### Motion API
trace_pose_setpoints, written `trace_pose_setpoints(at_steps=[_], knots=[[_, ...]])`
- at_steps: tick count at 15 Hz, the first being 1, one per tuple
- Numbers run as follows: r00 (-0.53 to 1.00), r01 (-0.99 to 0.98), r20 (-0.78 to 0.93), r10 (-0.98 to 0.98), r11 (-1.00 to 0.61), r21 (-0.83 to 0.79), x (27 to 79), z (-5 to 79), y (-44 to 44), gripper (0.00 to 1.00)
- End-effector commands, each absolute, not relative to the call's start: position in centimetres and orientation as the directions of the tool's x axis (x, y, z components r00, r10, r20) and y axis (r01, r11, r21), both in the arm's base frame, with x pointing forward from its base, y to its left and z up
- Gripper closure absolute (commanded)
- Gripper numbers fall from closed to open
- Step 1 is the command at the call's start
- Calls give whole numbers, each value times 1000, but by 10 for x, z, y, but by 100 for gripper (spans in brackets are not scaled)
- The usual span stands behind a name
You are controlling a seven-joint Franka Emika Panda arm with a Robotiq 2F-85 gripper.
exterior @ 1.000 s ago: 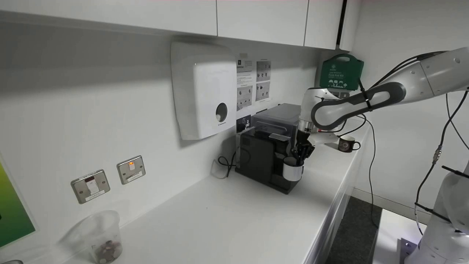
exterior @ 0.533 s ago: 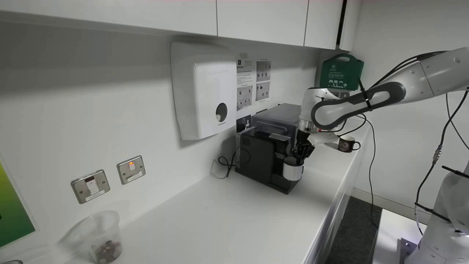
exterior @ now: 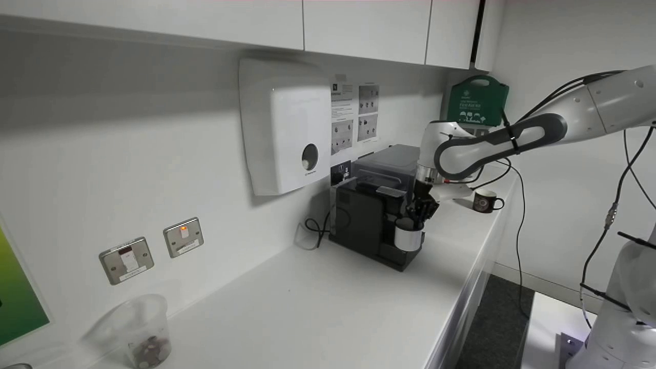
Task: Put the cup on the coffee maker and then remove it and put it back on the table
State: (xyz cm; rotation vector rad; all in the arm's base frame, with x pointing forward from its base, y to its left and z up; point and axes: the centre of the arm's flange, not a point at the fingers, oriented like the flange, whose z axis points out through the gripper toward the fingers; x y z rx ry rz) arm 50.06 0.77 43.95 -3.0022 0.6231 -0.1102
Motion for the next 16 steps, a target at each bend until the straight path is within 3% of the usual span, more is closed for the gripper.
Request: trace_pose_setpoints(at_steps=[1, 16], knots=[[919, -389, 40, -392, -919, -71, 514, 452, 10, 98], [920, -386, 43, -389, -920, -71, 518, 452, 9, 98]])
